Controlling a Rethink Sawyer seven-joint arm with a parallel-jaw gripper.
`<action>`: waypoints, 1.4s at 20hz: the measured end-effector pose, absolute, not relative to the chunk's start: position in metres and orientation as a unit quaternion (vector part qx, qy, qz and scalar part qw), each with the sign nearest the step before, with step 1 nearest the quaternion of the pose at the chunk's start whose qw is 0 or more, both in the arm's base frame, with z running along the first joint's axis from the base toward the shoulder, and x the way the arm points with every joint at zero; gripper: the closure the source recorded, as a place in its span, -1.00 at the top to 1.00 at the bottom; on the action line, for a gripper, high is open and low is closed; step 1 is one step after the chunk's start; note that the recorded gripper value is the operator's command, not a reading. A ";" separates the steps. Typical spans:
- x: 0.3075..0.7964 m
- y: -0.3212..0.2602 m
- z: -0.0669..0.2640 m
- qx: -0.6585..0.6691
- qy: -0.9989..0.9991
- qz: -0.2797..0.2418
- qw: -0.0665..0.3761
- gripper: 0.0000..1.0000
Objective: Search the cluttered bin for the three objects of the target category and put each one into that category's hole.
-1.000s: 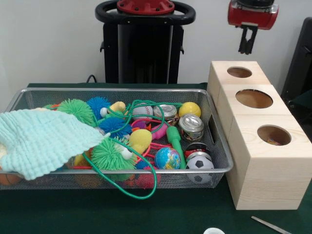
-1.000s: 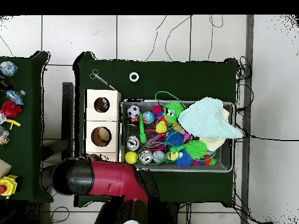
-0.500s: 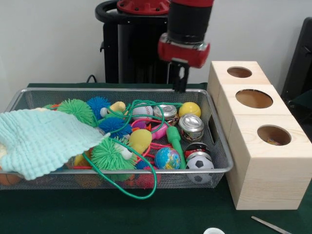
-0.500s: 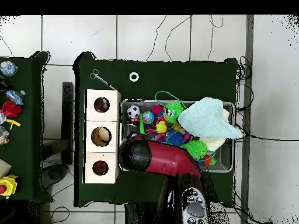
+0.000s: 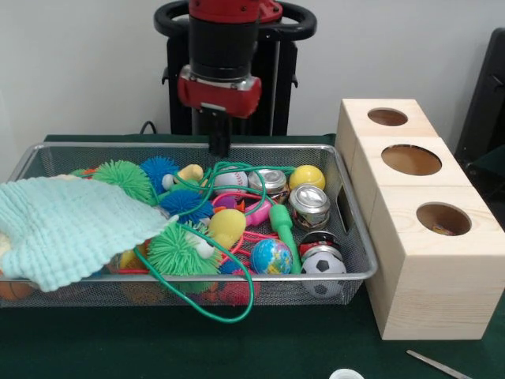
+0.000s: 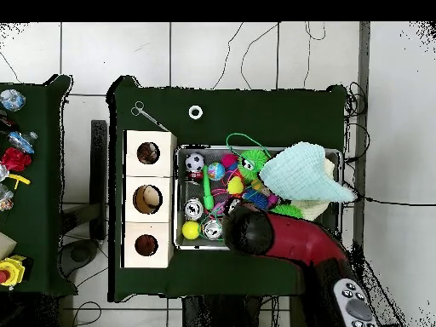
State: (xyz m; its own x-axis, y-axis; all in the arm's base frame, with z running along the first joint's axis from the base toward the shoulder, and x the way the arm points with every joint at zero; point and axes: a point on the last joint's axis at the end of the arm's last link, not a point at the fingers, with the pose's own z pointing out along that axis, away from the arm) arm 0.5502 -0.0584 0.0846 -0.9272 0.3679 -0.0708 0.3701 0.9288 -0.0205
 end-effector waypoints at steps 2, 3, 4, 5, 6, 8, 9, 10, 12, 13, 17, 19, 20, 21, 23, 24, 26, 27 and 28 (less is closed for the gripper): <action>0.545 -0.074 0.091 0.192 0.981 -0.018 0.037 -1.00; 0.541 -0.083 0.096 0.193 0.980 -0.019 0.040 -1.00; 0.535 -0.092 0.101 0.192 0.980 -0.022 0.044 -1.00; 0.533 -0.095 0.103 0.192 0.980 -0.023 0.045 -1.00; 0.531 -0.098 0.105 0.192 0.980 -0.024 0.046 -1.00; 0.523 -0.108 0.111 0.187 0.981 -0.027 0.049 -1.00; 0.522 -0.109 0.111 0.186 0.981 -0.028 0.049 -1.00; 0.519 -0.112 0.112 0.183 0.982 -0.028 0.049 -1.00; 0.512 -0.116 0.109 0.171 0.984 -0.029 0.047 -1.00; 0.508 -0.117 0.106 0.164 0.985 -0.030 0.045 -1.00; 0.494 -0.117 0.089 0.134 0.990 -0.033 0.031 -1.00; 0.489 -0.114 0.081 0.122 0.992 -0.033 0.026 -1.00; 0.486 -0.113 0.076 0.116 0.993 -0.032 0.023 -1.00; 0.483 -0.111 0.071 0.108 0.993 -0.031 0.022 -1.00; 0.480 -0.109 0.065 0.100 0.994 -0.029 0.021 -1.00; 0.479 -0.108 0.062 0.095 0.995 -0.028 0.022 -1.00; 0.477 -0.105 0.055 0.088 0.996 -0.024 0.024 -1.00; 0.476 -0.103 0.052 0.085 0.996 -0.021 0.025 -1.00; 0.475 -0.101 0.049 0.082 0.996 -0.019 0.027 -1.00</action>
State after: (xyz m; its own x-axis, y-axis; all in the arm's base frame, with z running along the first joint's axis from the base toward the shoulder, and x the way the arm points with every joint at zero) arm 0.4751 -0.1009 0.0495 -0.9852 0.1622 -0.0562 0.1642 0.9859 -0.0335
